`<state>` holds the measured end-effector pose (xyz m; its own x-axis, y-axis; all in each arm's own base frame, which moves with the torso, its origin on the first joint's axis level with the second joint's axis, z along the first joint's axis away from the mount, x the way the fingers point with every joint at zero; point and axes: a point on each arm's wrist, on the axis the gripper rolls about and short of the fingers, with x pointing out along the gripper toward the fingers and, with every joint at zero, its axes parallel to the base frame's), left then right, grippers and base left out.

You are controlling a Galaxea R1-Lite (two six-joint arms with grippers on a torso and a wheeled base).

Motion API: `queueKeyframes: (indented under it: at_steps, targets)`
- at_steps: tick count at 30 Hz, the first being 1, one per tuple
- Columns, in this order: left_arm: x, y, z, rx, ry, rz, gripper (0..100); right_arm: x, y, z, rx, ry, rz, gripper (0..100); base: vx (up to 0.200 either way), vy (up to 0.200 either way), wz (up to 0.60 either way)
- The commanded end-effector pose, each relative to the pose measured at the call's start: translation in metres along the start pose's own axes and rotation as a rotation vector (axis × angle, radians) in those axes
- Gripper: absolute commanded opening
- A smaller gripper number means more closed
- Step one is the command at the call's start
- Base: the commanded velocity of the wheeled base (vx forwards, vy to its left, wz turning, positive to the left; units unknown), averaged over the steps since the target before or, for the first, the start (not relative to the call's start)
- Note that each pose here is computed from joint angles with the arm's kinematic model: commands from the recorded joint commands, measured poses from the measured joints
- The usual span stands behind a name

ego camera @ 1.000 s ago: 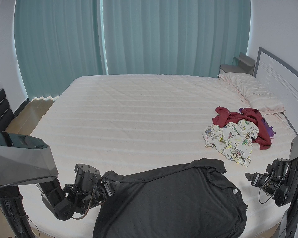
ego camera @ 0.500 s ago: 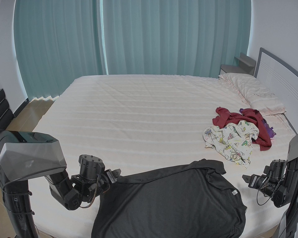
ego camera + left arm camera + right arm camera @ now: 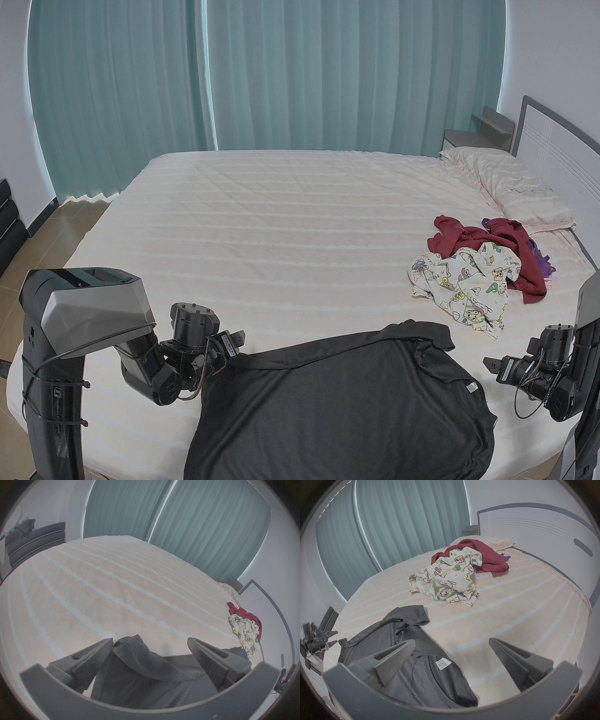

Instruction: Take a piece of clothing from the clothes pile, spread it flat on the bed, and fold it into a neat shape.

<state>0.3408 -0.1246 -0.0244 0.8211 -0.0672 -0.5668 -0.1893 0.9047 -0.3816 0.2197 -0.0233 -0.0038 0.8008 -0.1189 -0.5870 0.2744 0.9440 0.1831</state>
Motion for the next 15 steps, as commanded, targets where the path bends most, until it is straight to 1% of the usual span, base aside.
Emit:
queueKeyframes:
  at_steps: [1, 6, 7, 11, 15]
  targets:
    - [0.011, 0.005, -0.01, 0.005, 0.022, 0.019, 100, 0.001, 0.0, -0.002, -0.001, 0.006, -0.001, 100, 0.0, 0.0, 0.0]
    - [0.021, 0.008, -0.017, 0.006, 0.016, 0.016, 100, 0.002, -0.001, -0.003, -0.001, 0.013, -0.003, 100, 0.0, 0.0, 0.0]
    - [0.024, 0.01, -0.02, 0.006, 0.018, 0.019, 0, 0.003, -0.001, -0.005, -0.003, 0.02, -0.005, 100, 0.0, 0.0, 0.0]
    - [0.025, 0.01, -0.02, 0.002, 0.005, 0.014, 0, 0.005, -0.001, -0.006, -0.004, 0.028, -0.005, 100, 0.0, 0.0, 0.0]
    - [0.026, 0.011, -0.009, -0.028, -0.084, -0.003, 0, 0.008, 0.002, -0.002, 0.006, 0.002, 0.011, 100, 0.0, 0.0, 0.0]
